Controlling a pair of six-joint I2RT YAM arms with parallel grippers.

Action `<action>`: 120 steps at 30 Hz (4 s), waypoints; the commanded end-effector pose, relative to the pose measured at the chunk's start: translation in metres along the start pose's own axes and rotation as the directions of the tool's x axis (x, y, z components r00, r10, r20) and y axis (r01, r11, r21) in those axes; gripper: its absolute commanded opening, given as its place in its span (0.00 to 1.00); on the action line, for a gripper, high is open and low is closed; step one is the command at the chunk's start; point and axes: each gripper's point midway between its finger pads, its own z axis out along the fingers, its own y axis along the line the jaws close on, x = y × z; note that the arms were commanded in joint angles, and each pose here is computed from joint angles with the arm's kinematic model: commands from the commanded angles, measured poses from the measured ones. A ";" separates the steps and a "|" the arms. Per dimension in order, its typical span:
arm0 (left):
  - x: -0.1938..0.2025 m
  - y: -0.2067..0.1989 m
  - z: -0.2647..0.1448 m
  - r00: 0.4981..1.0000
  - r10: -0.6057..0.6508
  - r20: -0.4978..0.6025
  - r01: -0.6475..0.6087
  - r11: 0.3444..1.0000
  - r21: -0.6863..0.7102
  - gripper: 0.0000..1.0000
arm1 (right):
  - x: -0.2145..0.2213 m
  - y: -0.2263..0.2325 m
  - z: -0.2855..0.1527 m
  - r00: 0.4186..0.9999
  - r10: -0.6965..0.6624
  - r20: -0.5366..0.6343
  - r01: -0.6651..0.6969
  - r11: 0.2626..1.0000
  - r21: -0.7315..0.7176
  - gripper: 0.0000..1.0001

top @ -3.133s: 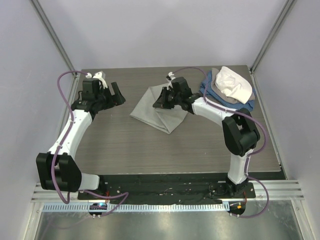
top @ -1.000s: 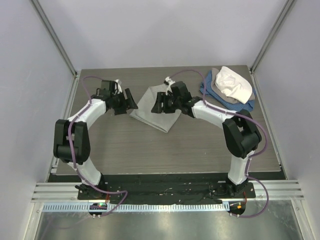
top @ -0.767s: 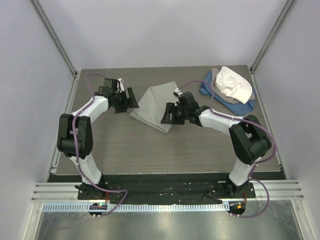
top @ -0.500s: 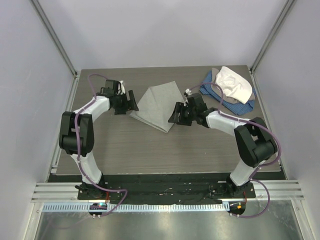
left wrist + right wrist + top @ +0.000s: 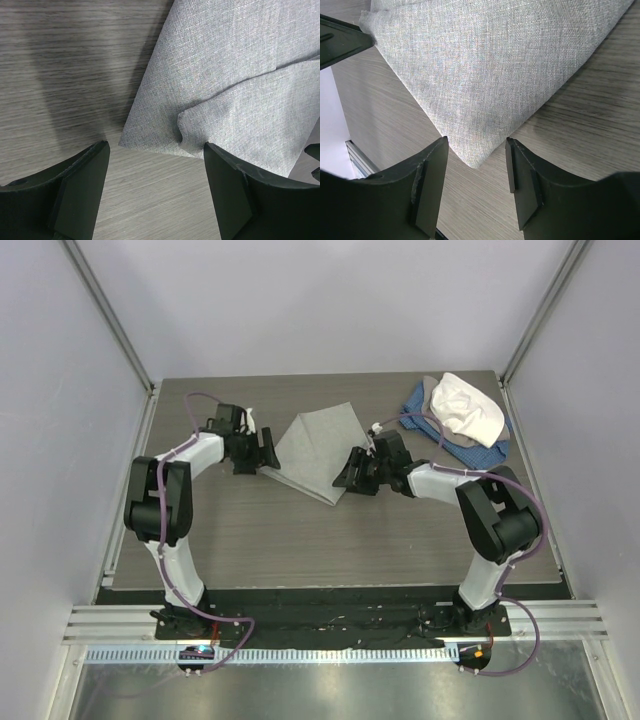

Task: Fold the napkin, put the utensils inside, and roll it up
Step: Roll the napkin with the utensil

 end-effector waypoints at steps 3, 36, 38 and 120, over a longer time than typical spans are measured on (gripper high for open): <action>-0.010 -0.006 0.008 0.999 0.037 0.020 -0.038 0.999 0.029 0.78 | -0.007 0.013 0.003 1.000 0.002 0.023 -0.001 0.998 -0.063 0.57; 0.008 0.002 0.019 0.999 0.033 -0.020 -0.033 0.999 0.022 0.04 | -0.010 0.018 -0.006 0.990 -0.141 0.023 0.142 0.987 -0.073 0.54; 0.010 0.000 0.016 0.999 0.034 -0.026 -0.033 0.999 0.019 0.00 | -0.014 0.018 -0.011 0.980 -0.196 0.032 0.197 0.978 -0.061 0.55; 0.001 -0.025 -0.017 0.962 -0.188 -0.200 0.227 0.955 0.194 0.23 | 0.047 0.049 0.091 0.158 -0.982 -0.107 0.904 0.100 0.415 0.11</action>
